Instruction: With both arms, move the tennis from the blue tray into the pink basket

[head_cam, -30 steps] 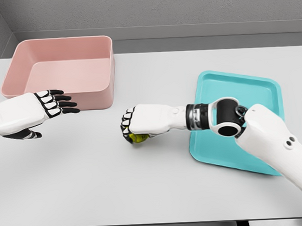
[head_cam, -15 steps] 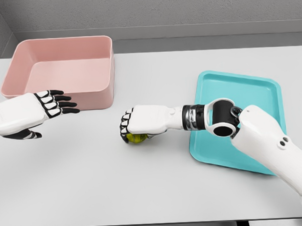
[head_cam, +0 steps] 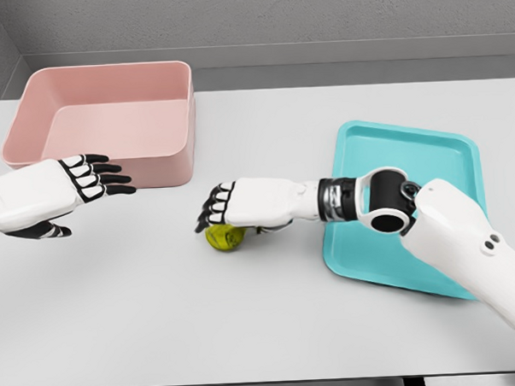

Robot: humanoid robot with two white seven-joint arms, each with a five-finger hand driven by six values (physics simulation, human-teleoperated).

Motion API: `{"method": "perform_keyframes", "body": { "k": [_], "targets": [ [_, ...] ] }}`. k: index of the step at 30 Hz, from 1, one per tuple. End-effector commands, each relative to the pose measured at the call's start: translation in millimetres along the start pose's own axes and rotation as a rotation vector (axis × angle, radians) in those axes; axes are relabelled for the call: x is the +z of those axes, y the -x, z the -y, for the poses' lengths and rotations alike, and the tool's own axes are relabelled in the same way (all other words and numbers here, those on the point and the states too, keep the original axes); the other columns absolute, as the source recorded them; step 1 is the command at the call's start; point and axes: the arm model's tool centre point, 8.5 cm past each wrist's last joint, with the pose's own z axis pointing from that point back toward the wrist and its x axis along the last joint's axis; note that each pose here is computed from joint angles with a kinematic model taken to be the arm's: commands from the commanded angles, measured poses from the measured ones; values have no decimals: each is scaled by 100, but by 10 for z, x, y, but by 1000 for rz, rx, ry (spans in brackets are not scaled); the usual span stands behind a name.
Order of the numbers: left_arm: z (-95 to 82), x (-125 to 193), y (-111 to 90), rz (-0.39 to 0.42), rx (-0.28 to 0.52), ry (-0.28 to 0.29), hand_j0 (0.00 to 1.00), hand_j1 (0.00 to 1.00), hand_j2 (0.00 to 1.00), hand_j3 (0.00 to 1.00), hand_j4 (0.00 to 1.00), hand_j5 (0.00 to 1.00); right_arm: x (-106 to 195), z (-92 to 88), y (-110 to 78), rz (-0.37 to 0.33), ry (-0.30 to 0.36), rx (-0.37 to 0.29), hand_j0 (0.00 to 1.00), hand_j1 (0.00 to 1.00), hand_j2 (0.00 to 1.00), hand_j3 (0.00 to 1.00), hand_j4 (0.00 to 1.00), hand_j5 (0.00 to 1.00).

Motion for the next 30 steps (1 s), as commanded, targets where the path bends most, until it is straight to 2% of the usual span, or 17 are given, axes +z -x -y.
{"method": "perform_keyframes", "body": {
  "k": [1, 3, 4, 5, 6, 7, 8, 10, 12, 14, 16, 17, 19, 21, 23, 30],
  "targets": [
    [-13, 7, 6, -2, 2, -2, 100, 100, 100, 100, 100, 100, 172, 137, 28, -21, 25, 34, 99, 99, 99, 99, 99, 99],
    [-13, 3, 4, -1, 3, -5, 100, 100, 100, 100, 100, 100, 460, 358, 111, -70, 72, 79, 100, 100, 100, 100, 100, 100],
    [-6, -2, 1, 0, 5, -4, 100, 100, 100, 100, 100, 100, 601, 575, 92, -88, 127, 124, 100, 100, 100, 100, 100, 100],
    [0, -7, -3, 1, 4, -4, 100, 100, 100, 100, 100, 100, 719, 717, 105, -111, 168, 150, 100, 100, 100, 100, 100, 100],
    [16, -41, -17, 6, 6, -11, 100, 100, 100, 100, 100, 100, 827, 831, 121, -135, 209, 167, 100, 100, 100, 100, 100, 100],
    [36, -78, -32, 11, 5, -13, 100, 100, 100, 100, 100, 100, 996, 871, 184, -182, 251, 159, 100, 100, 100, 100, 100, 100],
    [88, -155, -64, 18, -7, -6, 100, 100, 100, 100, 100, 100, 1265, 840, 269, -240, 285, 127, 100, 100, 100, 100, 100, 100],
    [157, -285, -116, 27, -29, -7, 100, 100, 100, 100, 100, 100, 1890, 696, 352, -342, 398, 9, 100, 100, 100, 100, 100, 100],
    [192, -395, -161, 36, -46, -19, 100, 100, 100, 100, 100, 100, 2565, 635, 281, -439, 558, -68, 100, 100, 100, 100, 100, 100],
    [232, -550, -232, 61, -72, -15, 100, 100, 100, 100, 100, 100, 2955, 491, 186, -499, 643, -129, 100, 100, 100, 100, 100, 100],
    [234, -754, -329, 107, -102, -13, 100, 100, 100, 100, 100, 100, 2974, 339, 149, -503, 660, -183, 100, 100, 100, 100, 100, 100],
    [222, -834, -369, 129, -108, -10, 100, 100, 100, 100, 100, 100, 2944, 202, 116, -507, 645, -218, 100, 100, 100, 100, 100, 100],
    [198, -900, -400, 148, -114, -13, 100, 100, 100, 100, 100, 100, 2840, 12, 74, -505, 662, -276, 100, 100, 100, 100, 100, 100],
    [160, -1031, -475, 194, -128, -8, 100, 100, 100, 100, 100, 100, 2809, -7, 50, -498, 658, -283, 100, 100, 100, 100, 100, 100],
    [137, -1133, -535, 225, -136, -9, 100, 100, 100, 100, 100, 100, 2715, -70, 34, -488, 695, -313, 100, 100, 100, 100, 100, 100],
    [95, -1369, -616, 285, -120, -18, 100, 100, 100, 100, 100, 100, 2663, -272, -30, -498, 655, -359, 100, 100, 100, 100, 100, 100]
  ]
}}
